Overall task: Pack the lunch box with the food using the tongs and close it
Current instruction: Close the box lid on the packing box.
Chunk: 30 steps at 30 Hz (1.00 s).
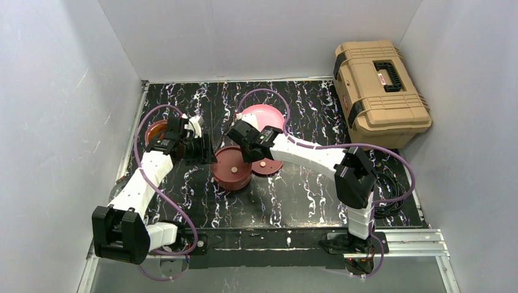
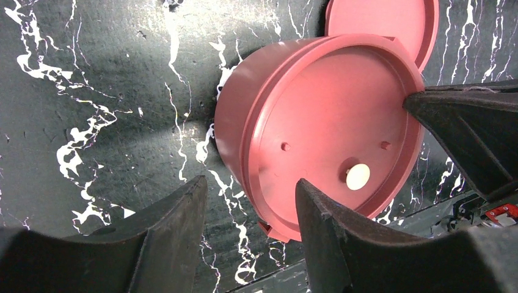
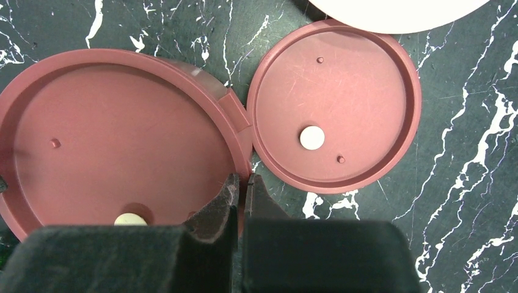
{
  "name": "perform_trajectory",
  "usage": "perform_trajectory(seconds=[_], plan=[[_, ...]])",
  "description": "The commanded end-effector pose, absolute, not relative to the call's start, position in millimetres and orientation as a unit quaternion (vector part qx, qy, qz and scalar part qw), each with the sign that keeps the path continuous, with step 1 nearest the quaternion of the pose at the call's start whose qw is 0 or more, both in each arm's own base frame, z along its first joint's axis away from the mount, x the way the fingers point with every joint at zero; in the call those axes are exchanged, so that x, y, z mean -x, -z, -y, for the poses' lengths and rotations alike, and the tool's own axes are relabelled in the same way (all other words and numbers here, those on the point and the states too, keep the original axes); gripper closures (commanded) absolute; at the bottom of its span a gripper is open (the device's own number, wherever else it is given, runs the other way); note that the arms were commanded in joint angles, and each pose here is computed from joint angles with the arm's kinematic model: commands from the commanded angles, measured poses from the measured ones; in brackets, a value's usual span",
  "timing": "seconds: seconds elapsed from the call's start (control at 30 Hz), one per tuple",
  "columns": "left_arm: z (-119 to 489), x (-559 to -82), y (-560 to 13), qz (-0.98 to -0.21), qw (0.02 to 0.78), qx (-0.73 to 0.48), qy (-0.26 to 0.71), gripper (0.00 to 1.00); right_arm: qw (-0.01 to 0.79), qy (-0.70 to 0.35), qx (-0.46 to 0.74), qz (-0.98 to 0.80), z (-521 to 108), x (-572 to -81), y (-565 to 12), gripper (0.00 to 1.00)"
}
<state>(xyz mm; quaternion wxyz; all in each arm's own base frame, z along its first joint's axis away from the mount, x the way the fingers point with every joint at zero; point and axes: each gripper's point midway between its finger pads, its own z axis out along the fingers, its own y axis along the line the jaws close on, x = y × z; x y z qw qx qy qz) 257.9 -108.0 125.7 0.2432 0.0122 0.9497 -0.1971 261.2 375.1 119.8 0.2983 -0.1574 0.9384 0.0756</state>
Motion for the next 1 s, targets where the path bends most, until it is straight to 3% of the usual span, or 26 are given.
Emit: perform_trajectory(seconds=[0.0,0.2,0.53,0.97], plan=[[111.6,-257.3,-133.5,-0.949,0.239,-0.017,0.206,0.48,0.304,-0.071,0.154,-0.937,-378.7,-264.4,-124.5,0.95],[109.6,-255.3,-125.0,-0.956,0.217,-0.018,0.197,0.49,0.296,-0.073,0.160,-0.939,-379.9,-261.6,-120.5,0.92],[107.4,-252.2,-108.4,-0.967,0.176,-0.013,0.186,0.65,0.289,-0.071,0.166,-0.940,-376.4,-257.9,-114.4,0.85],[85.8,-247.3,-83.6,-0.985,0.129,-0.004,0.119,0.70,0.245,-0.075,0.185,-0.949,-361.9,-234.3,-74.9,0.80]])
